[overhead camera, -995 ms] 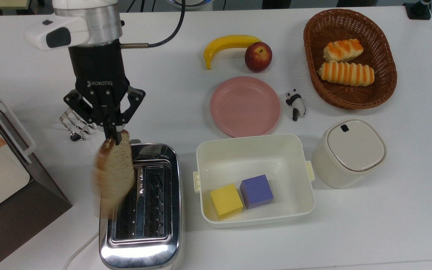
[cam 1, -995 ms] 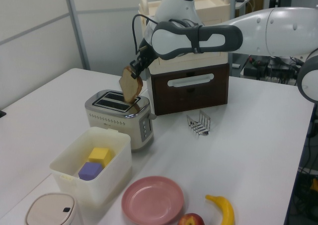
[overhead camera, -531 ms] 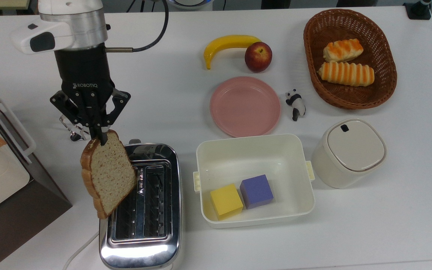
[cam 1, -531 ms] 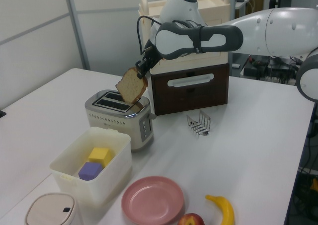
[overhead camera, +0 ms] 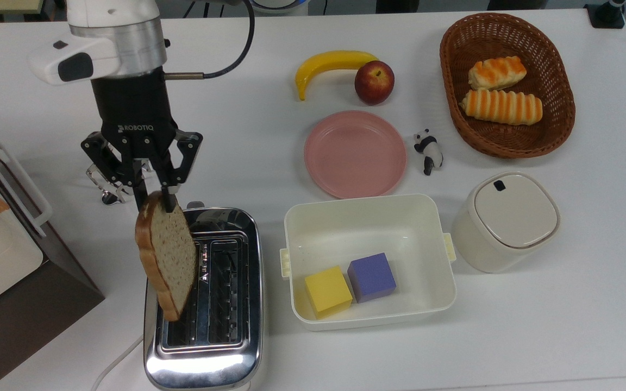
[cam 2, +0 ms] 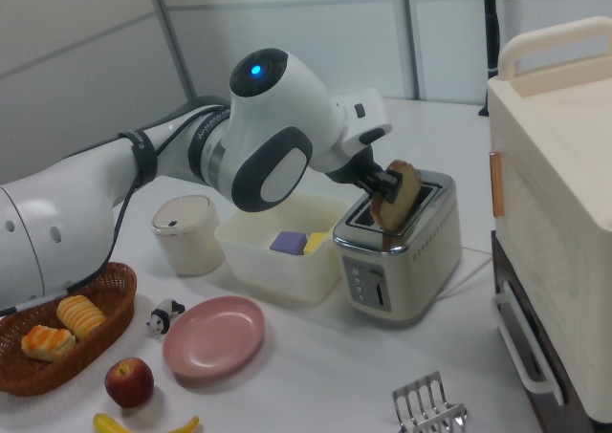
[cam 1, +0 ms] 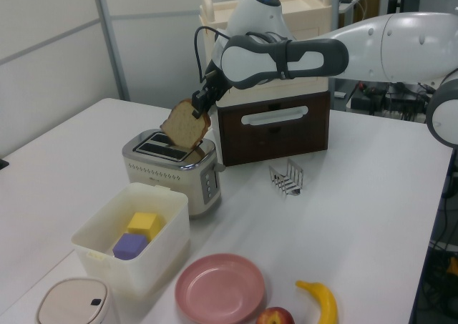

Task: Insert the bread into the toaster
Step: 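Align the slice with a toaster slot and lower it in, then open the gripper to release the slice in the slot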

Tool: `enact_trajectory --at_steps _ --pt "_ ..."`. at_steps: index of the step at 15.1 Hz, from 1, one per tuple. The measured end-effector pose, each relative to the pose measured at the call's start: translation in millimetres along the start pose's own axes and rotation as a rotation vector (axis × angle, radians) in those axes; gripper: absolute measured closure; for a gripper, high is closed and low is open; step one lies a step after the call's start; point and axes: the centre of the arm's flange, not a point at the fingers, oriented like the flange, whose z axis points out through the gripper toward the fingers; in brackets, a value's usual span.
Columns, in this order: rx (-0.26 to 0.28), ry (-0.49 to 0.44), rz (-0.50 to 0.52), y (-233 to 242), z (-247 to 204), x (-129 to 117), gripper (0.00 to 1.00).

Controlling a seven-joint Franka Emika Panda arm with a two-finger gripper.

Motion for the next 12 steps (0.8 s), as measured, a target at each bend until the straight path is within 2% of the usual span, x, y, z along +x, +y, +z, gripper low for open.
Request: enact_trajectory --at_steps 2,3,5,10,11,12 --pt "0.004 -0.009 -0.004 -4 6 -2 0.62" --pt "0.007 -0.011 -0.007 -6 8 -2 0.55" --pt "0.009 -0.012 -0.01 -9 9 -2 0.53" --pt "0.007 -0.004 -0.009 -7 -3 1 0.38" --pt "0.009 -0.028 -0.008 -5 -9 0 0.37" --pt "0.007 -0.06 -0.013 -4 -16 -1 0.31"
